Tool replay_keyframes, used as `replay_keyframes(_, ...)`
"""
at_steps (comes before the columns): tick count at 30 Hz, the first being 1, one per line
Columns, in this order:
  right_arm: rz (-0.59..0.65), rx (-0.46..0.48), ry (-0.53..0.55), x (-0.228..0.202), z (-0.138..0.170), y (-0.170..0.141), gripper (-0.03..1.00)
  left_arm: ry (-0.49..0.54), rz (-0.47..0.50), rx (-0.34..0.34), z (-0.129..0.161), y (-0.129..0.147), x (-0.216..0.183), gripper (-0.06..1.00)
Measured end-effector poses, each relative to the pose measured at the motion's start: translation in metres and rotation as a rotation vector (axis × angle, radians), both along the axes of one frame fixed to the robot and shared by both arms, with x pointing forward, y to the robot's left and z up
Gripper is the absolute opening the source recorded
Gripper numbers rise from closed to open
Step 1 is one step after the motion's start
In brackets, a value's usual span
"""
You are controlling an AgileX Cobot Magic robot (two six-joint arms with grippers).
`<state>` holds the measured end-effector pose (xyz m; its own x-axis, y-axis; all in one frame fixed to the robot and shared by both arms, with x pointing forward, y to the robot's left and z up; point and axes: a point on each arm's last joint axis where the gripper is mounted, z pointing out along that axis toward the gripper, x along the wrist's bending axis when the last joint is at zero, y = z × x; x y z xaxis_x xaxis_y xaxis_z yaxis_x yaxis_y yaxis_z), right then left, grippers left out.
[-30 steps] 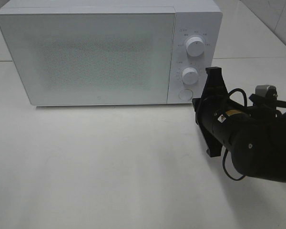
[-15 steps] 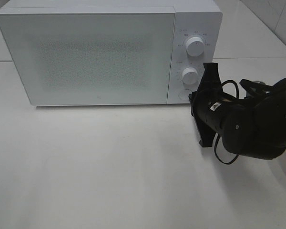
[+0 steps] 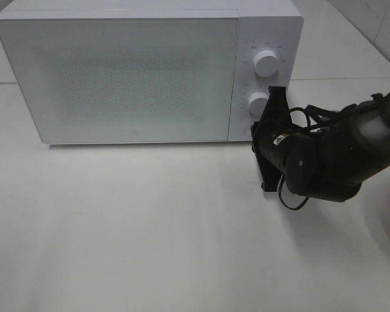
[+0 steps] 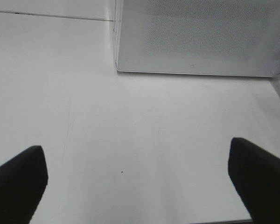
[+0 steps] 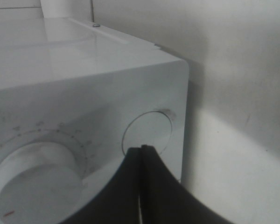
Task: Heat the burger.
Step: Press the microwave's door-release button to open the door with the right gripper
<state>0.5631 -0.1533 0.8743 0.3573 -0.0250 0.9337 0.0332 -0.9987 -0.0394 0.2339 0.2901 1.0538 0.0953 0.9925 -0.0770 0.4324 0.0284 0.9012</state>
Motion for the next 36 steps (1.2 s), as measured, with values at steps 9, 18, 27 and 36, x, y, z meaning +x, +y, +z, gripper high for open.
replay_keyframes(9,-0.002,0.015,0.007,0.009,-0.010,0.000,0.02,0.000,0.000,0.000,0.000,0.000,0.000,0.97)
replay_keyframes(18,-0.023,0.027,0.010,0.018,-0.018,-0.003,0.02,0.000,0.000,0.000,0.000,0.000,0.000,0.97)
replay_keyframes(27,-0.025,0.033,0.011,0.024,-0.020,0.000,0.02,0.000,0.000,0.000,0.000,0.000,0.000,0.97)
replay_keyframes(36,-0.042,0.026,-0.012,0.027,-0.018,0.003,0.02,0.000,0.000,0.000,0.000,0.000,0.000,0.97)
